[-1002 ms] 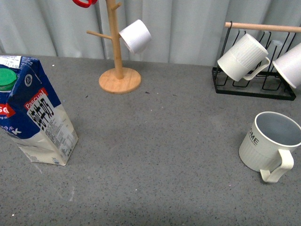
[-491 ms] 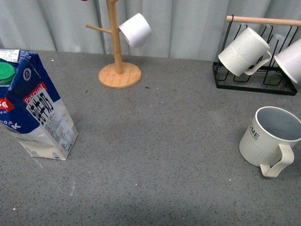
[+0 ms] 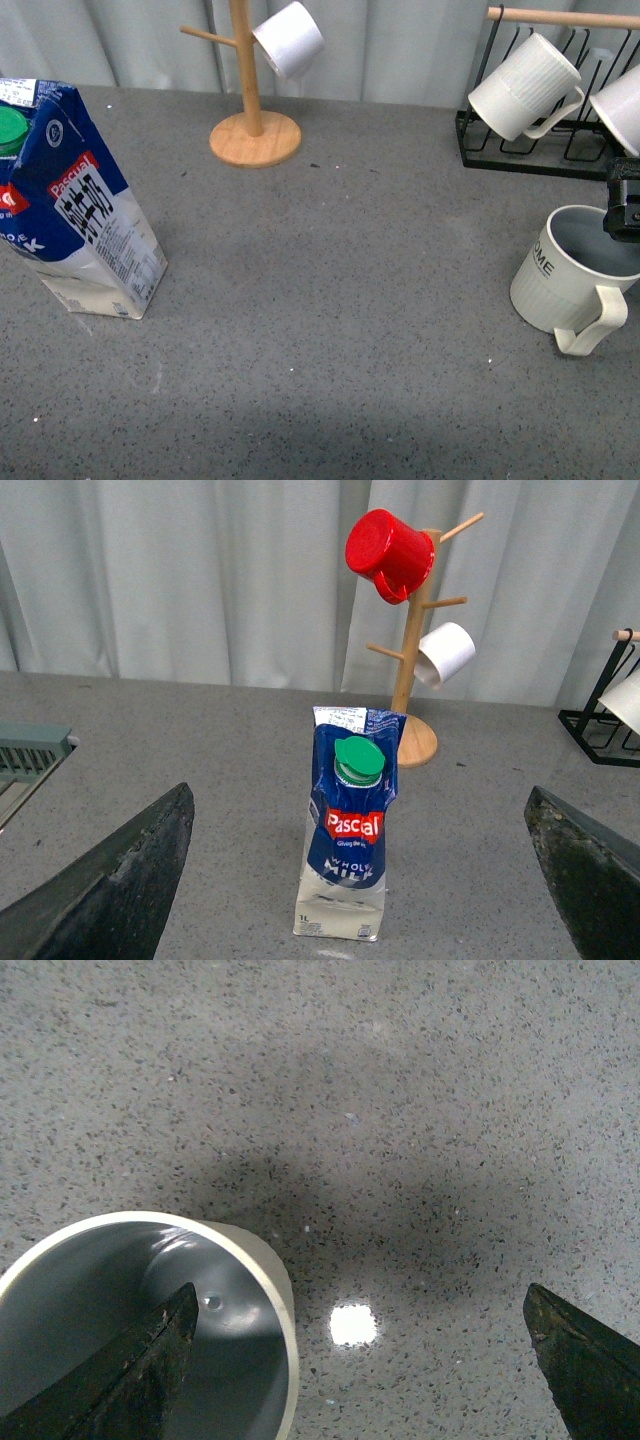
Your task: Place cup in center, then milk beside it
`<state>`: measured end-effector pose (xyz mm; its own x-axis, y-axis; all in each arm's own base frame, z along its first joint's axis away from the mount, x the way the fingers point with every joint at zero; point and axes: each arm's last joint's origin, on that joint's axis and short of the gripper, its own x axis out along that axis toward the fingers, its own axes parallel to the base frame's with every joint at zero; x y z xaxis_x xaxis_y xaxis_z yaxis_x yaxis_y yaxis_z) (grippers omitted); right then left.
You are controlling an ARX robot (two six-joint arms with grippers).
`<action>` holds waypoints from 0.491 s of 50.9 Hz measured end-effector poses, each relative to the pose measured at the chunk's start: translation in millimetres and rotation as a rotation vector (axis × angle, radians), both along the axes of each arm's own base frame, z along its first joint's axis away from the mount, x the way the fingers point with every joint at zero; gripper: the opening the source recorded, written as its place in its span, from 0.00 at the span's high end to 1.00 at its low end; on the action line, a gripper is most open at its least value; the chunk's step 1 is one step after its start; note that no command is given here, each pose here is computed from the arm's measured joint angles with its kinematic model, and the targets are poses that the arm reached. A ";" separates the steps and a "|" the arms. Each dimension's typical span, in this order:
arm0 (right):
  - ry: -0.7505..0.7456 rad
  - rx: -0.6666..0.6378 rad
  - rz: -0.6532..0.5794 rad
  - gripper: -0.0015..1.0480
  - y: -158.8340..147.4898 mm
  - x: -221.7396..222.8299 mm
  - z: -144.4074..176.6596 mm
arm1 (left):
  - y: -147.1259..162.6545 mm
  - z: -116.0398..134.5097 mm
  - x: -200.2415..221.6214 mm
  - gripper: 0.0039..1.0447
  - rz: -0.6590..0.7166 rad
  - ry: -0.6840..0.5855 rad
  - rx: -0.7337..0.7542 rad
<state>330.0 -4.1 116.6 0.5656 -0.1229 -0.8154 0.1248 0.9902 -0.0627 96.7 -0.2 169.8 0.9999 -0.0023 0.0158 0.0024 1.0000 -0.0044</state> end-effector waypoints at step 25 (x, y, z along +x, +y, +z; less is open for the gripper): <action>0.019 0.021 0.038 0.52 8.1 9.9 -10.3 | 0.0 0.0 0.0 0.06 0.000 0.000 0.000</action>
<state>340.0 4.0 106.3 0.5542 -0.0847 -0.8281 0.0863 0.9953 -0.0441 96.7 -0.2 169.8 0.9999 -0.0023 0.0158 0.0024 1.0000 -0.0040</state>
